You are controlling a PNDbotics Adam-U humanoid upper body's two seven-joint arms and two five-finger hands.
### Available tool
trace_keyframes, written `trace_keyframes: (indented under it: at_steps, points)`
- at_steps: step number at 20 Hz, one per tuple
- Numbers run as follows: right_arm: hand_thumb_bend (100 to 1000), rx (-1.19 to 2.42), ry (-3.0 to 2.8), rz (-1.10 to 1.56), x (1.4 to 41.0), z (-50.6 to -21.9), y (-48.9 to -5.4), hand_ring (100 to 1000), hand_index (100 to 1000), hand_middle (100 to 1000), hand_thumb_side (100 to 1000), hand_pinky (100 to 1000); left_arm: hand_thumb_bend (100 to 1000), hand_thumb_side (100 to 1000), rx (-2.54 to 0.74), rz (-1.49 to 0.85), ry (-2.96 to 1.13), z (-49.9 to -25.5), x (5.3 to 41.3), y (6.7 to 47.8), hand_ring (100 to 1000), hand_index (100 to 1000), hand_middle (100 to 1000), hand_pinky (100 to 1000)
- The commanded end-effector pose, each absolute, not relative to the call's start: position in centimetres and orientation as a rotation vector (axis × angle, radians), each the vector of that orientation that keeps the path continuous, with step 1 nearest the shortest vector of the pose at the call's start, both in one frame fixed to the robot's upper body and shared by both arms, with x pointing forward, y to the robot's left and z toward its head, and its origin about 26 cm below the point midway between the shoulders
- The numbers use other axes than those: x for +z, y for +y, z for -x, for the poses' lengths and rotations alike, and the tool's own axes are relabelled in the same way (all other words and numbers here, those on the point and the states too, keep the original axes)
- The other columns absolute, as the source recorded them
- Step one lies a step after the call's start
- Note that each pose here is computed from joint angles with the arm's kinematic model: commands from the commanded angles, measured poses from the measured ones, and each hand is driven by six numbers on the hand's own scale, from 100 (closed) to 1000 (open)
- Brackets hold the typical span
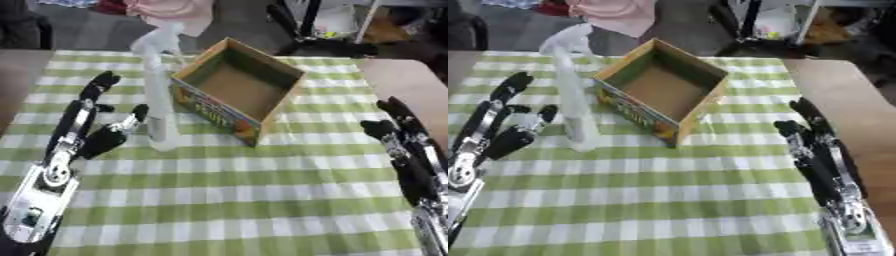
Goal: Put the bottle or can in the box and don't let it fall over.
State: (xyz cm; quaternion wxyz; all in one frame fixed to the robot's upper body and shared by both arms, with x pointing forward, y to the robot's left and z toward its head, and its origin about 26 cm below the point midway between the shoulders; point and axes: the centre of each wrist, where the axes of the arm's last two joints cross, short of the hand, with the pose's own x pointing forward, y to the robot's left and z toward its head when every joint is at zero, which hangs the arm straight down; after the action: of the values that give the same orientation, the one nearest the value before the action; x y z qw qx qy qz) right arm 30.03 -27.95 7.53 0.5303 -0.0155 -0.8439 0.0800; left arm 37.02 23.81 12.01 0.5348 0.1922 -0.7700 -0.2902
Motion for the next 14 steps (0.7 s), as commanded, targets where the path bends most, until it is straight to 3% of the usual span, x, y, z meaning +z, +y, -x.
trace_keyframes:
  at_steps: [1,14]
  points:
    - [100,0.195,-2.030,0.031,7.9,-30.0,-28.0,789,1000,958,542,858,473,655,-0.714,-0.469,-1.844,-38.0,12.5,23.1,1000,953,1000,784]
    - [100,0.195,-2.026,0.015,7.8,-30.0,-27.8,789,1000,957,542,858,424,649,-0.742,-0.447,-1.798,-41.0,12.9,20.5,1000,951,1000,777]
